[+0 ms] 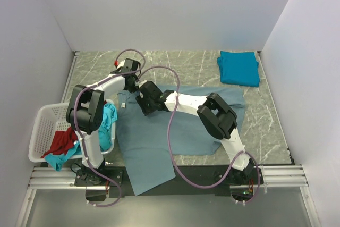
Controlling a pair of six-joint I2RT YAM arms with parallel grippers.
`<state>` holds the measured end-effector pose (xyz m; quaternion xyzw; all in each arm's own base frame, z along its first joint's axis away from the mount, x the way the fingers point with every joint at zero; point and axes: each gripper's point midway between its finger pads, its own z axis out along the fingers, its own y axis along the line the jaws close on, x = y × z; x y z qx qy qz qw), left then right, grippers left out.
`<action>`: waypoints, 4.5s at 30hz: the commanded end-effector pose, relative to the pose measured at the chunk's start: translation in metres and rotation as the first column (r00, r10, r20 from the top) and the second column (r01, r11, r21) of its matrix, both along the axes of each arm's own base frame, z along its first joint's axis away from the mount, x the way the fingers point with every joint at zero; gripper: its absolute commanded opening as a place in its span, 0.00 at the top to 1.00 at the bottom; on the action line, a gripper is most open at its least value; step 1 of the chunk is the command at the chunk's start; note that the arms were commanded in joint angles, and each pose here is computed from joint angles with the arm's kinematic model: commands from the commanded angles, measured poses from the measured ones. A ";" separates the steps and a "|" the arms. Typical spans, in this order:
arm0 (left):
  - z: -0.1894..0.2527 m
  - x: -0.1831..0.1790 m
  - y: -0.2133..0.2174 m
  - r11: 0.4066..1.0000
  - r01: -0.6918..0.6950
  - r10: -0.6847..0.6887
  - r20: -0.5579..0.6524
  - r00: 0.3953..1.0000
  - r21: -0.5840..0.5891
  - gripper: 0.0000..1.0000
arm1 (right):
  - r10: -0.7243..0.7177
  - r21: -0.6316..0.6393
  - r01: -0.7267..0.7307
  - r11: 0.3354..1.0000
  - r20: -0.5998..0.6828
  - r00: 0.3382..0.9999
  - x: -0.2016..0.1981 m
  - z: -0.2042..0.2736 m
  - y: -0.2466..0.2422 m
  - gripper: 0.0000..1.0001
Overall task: Fold and stack the t-shirts
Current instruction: Fold the tshirt
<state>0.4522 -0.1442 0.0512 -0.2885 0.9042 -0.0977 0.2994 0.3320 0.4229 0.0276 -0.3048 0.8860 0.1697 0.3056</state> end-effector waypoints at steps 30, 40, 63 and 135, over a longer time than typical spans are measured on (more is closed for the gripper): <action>0.047 -0.017 0.002 0.998 -0.007 0.013 0.097 0.995 -0.059 0.99 | 0.007 0.047 -0.014 0.999 0.146 0.989 -0.002 0.077 -0.018 1.00; 0.046 -0.083 0.010 0.995 -0.072 0.076 0.052 0.996 -0.063 0.99 | 0.045 0.035 -0.050 0.998 0.132 0.990 -0.025 0.082 -0.042 1.00; 0.009 -0.193 0.003 0.992 -0.122 0.122 -0.131 0.984 0.013 0.99 | 0.158 -0.056 -0.155 0.986 0.050 0.986 -0.070 0.056 -0.084 1.00; 0.081 -0.110 -0.058 0.983 0.184 -0.181 0.146 0.972 -0.007 0.01 | -0.822 0.144 0.825 0.547 -0.092 0.562 0.015 0.093 -0.370 0.08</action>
